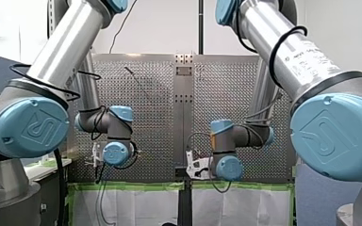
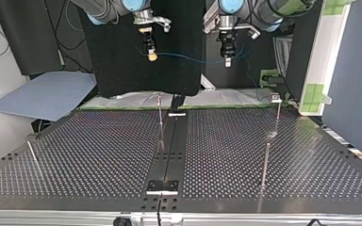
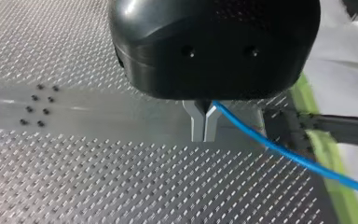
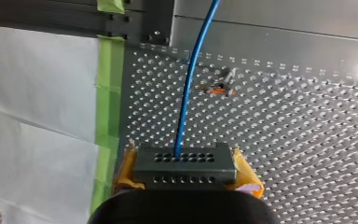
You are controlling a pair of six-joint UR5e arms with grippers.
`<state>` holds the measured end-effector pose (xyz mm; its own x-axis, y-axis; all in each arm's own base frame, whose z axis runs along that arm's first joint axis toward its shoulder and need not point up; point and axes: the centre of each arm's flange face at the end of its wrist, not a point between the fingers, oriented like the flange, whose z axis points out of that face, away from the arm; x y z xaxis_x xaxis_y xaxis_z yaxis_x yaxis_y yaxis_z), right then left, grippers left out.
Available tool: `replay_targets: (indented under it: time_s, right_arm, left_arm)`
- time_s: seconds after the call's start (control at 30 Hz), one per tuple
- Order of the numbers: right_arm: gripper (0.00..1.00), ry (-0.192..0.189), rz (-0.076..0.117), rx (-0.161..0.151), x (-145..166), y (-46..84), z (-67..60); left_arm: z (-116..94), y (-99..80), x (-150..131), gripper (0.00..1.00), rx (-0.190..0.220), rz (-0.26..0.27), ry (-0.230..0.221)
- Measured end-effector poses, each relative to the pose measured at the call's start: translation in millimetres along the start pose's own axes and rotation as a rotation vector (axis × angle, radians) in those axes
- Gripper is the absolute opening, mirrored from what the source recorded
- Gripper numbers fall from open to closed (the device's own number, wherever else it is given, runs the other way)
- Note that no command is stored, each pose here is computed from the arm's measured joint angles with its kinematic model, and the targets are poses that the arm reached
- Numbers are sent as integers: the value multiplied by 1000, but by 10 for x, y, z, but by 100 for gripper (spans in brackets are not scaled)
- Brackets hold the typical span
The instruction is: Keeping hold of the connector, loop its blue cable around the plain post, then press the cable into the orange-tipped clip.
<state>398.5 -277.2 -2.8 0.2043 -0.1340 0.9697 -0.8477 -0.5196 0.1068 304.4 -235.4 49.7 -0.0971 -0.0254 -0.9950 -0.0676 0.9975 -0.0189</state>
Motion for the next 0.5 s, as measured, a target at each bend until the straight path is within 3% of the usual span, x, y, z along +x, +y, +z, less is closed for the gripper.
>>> replay_targets:
  time_s: [0.1, 0.2, 0.5]
  right_arm:
    - [0, 23, -7, -2, 167, -25, 75]
    - [0, 46, 8, 12, 355, -51, 143]
    - [0, 102, 96, 72, 933, -45, 293]
  left_arm:
    - [64, 28, -84, 0, -24, -20, -9]
    - [92, 60, -186, 0, -49, -28, -15]
    - [294, 70, -623, 0, -142, -49, -70]
